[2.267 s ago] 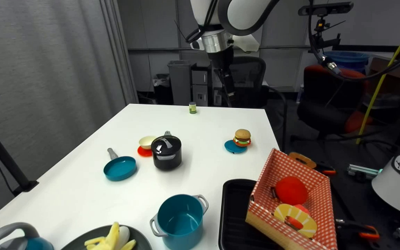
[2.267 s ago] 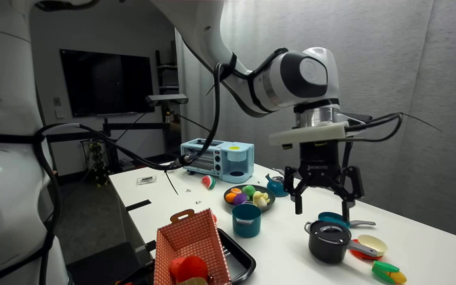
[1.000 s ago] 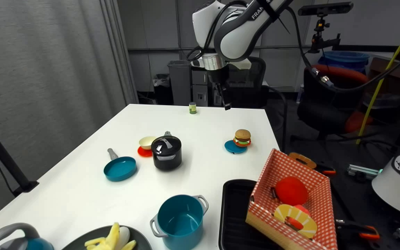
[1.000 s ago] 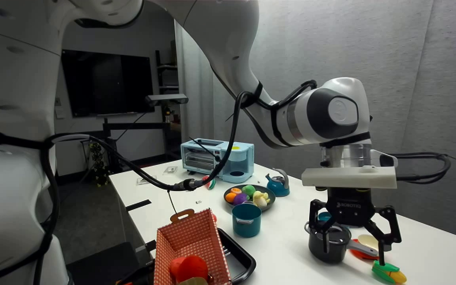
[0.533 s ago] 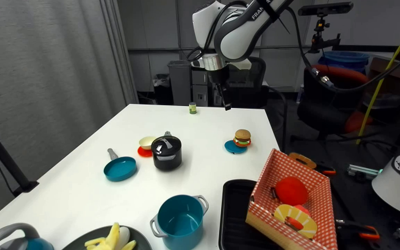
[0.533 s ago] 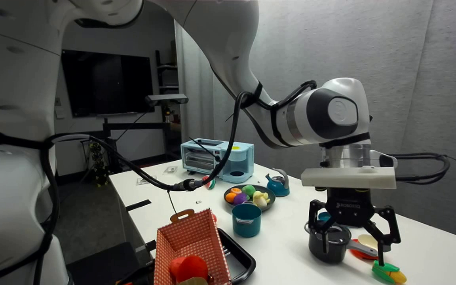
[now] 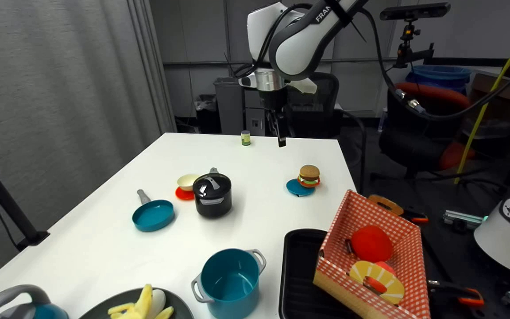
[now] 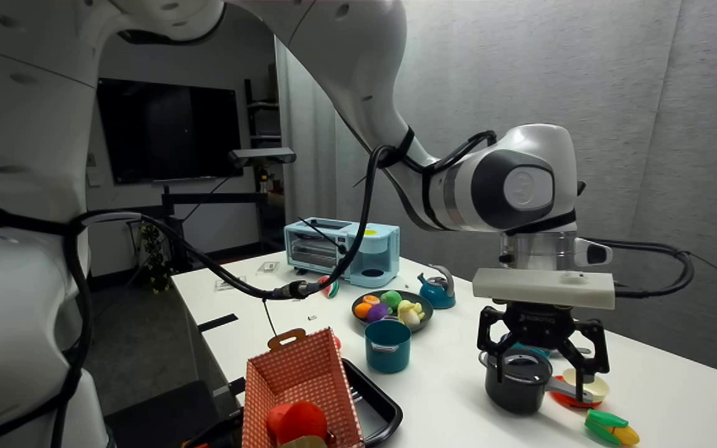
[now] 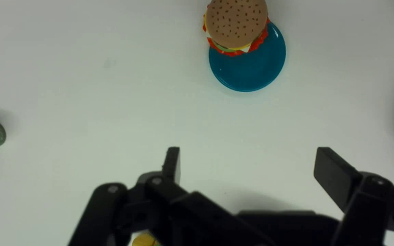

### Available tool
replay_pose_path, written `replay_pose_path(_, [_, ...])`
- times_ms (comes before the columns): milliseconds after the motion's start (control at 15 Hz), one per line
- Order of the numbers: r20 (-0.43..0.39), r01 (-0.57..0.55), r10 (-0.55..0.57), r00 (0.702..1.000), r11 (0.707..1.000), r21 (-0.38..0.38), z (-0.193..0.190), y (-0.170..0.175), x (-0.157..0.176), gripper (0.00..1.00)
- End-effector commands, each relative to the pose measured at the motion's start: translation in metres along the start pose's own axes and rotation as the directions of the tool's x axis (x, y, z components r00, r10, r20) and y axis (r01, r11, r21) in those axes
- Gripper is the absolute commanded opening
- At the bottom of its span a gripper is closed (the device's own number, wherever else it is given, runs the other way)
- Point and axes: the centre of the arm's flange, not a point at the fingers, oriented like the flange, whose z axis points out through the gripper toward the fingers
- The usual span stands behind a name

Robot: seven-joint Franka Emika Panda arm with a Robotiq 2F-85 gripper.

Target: Take the lid off the black pot and put it on the counter

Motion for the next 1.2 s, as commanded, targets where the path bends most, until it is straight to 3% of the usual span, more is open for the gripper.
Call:
replay_pose_path(0, [-0.079, 0.054, -0.050, 0.996, 0.998, 0.046, 0.005, 0.003, 0.001, 1.00])
replay_pose_path(267, [-0.128, 0.046, -0.036, 0.991, 0.996, 0.078, 0.008, 0.002, 0.004, 1.00])
replay_pose_path(600, [-0.266, -0.003, 0.047, 0.963, 0.986, 0.165, 0.010, -0.002, 0.012, 1.00])
replay_pose_path(1133, [-0.358, 0.054, 0.013, 0.934, 0.982, 0.178, 0.012, -0.001, 0.017, 1.00])
